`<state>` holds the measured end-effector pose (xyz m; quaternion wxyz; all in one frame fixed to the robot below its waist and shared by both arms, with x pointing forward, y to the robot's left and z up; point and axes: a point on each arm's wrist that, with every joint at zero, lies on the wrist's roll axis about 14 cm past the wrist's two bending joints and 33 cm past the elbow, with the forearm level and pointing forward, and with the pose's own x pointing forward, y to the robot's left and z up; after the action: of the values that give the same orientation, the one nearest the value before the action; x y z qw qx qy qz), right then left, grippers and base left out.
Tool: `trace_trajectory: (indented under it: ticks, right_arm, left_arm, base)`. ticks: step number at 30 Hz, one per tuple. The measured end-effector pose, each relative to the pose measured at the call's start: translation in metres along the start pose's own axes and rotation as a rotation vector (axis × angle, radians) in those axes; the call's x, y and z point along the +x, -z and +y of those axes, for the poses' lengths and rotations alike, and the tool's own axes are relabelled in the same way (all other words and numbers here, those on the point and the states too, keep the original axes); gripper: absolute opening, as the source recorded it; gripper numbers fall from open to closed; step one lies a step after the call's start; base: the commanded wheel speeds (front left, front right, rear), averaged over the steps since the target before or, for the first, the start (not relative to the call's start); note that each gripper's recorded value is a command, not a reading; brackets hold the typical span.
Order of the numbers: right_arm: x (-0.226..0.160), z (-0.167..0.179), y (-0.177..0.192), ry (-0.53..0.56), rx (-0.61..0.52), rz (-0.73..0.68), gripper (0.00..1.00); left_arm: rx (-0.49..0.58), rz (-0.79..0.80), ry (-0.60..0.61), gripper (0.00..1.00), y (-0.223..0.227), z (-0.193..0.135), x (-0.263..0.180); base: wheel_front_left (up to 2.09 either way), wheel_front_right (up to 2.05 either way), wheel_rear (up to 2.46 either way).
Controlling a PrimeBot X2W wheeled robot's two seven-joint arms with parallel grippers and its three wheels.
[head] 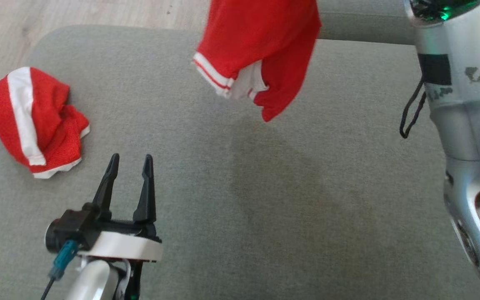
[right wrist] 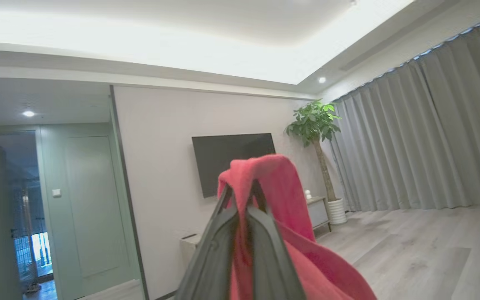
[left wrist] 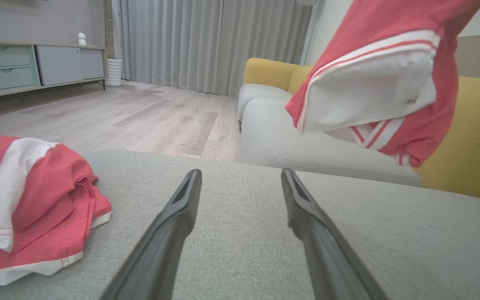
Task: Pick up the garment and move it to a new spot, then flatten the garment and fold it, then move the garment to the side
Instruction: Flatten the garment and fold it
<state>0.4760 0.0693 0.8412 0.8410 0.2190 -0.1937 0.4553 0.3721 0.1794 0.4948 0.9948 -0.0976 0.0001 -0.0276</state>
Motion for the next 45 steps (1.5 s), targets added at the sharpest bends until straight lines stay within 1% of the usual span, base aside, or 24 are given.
trace_trajectory:
  ticks: [1,3,4,7,9,11,13,16,18,20,22,24,27,30,33,38,39,40,43,45]
  right_arm:
    - [-0.001,-0.006,0.001,0.018,-0.004,0.010,0.00]
    - [-0.010,-0.026,0.017,0.082,-0.025,0.067,0.00]
    - [-0.029,-0.051,0.044,0.166,-0.052,0.155,0.00]
    - [-0.080,-0.091,0.095,0.311,-0.056,0.319,0.00]
    - [-0.118,-0.110,0.122,0.395,-0.042,0.409,0.00]
    - [-0.149,-0.118,0.137,0.446,-0.041,0.469,0.00]
    - [-0.166,-0.117,0.139,0.465,-0.050,0.492,0.00]
    - [-0.178,-0.106,0.127,0.463,-0.072,0.485,0.00]
    - [-0.183,-0.101,0.122,0.464,-0.070,0.475,0.00]
    - [-0.196,-0.093,0.115,0.476,-0.049,0.464,0.00]
    - [-0.217,-0.090,0.114,0.516,-0.028,0.474,0.00]
    - [-0.244,-0.096,0.121,0.591,0.009,0.505,0.00]
    - [-0.287,-0.118,0.136,0.727,0.058,0.561,0.00]
    - [-0.316,-0.149,0.148,0.853,0.080,0.587,0.00]
    - [-0.324,-0.183,0.158,0.940,0.074,0.574,0.00]
    - [-0.312,-0.232,0.172,1.021,0.051,0.515,0.00]
    - [-0.309,-0.239,0.176,1.029,0.050,0.495,0.25]
    - [-0.307,-0.245,0.182,1.035,0.055,0.487,1.00]
    - [-0.303,-0.256,0.202,1.033,0.052,0.507,1.00]
    - [-0.301,-0.257,0.212,1.011,0.016,0.552,1.00]
  left_arm:
    - [0.000,0.004,-0.001,1.00,0.001,0.000,0.000]
    - [0.001,0.014,0.002,1.00,0.005,-0.001,0.000]
    - [-0.002,0.016,0.019,1.00,0.006,-0.007,0.003]
    - [-0.007,0.013,0.043,1.00,0.006,-0.015,0.008]
    - [-0.013,0.017,0.058,1.00,0.008,-0.020,0.011]
    - [-0.020,0.021,0.072,1.00,0.009,-0.025,0.014]
    - [-0.022,0.022,0.085,1.00,0.010,-0.029,0.016]
    - [-0.022,0.017,0.098,1.00,0.008,-0.033,0.017]
    - [-0.022,0.016,0.100,1.00,0.008,-0.034,0.016]
    - [-0.021,0.018,0.101,1.00,0.008,-0.034,0.016]
    - [-0.020,0.022,0.100,1.00,0.009,-0.034,0.014]
    - [-0.018,0.026,0.098,1.00,0.010,-0.032,0.014]
    - [-0.019,0.036,0.090,1.00,0.014,-0.030,0.015]
    - [-0.021,0.048,0.080,1.00,0.018,-0.025,0.017]
    - [-0.016,0.043,0.084,1.00,0.016,-0.024,0.024]
    - [-0.009,0.040,0.058,1.00,0.015,-0.013,0.032]
    - [-0.006,0.045,0.050,1.00,0.017,-0.009,0.032]
    - [-0.004,0.051,0.040,1.00,0.019,-0.006,0.032]
    - [-0.001,0.073,0.021,1.00,0.026,0.002,0.031]
    - [0.001,0.082,0.007,1.00,0.029,0.007,0.029]
  base:
    - [0.00,0.00,0.00]
    - [0.00,0.00,0.00]
    - [0.00,0.00,0.00]
    - [0.00,0.00,0.00]
    - [0.00,0.00,0.00]
    - [0.00,0.00,0.00]
    - [0.00,0.00,0.00]
    - [0.00,0.00,0.00]
    - [0.00,0.00,0.00]
    - [0.00,0.00,0.00]
    - [0.00,0.00,0.00]
    - [0.00,0.00,0.00]
    - [0.00,0.00,0.00]
    - [0.00,0.00,0.00]
    - [0.00,0.00,0.00]
    - [0.00,0.00,0.00]
    - [0.00,0.00,0.00]
    - [0.00,0.00,0.00]
    - [0.00,0.00,0.00]
    - [0.00,0.00,0.00]
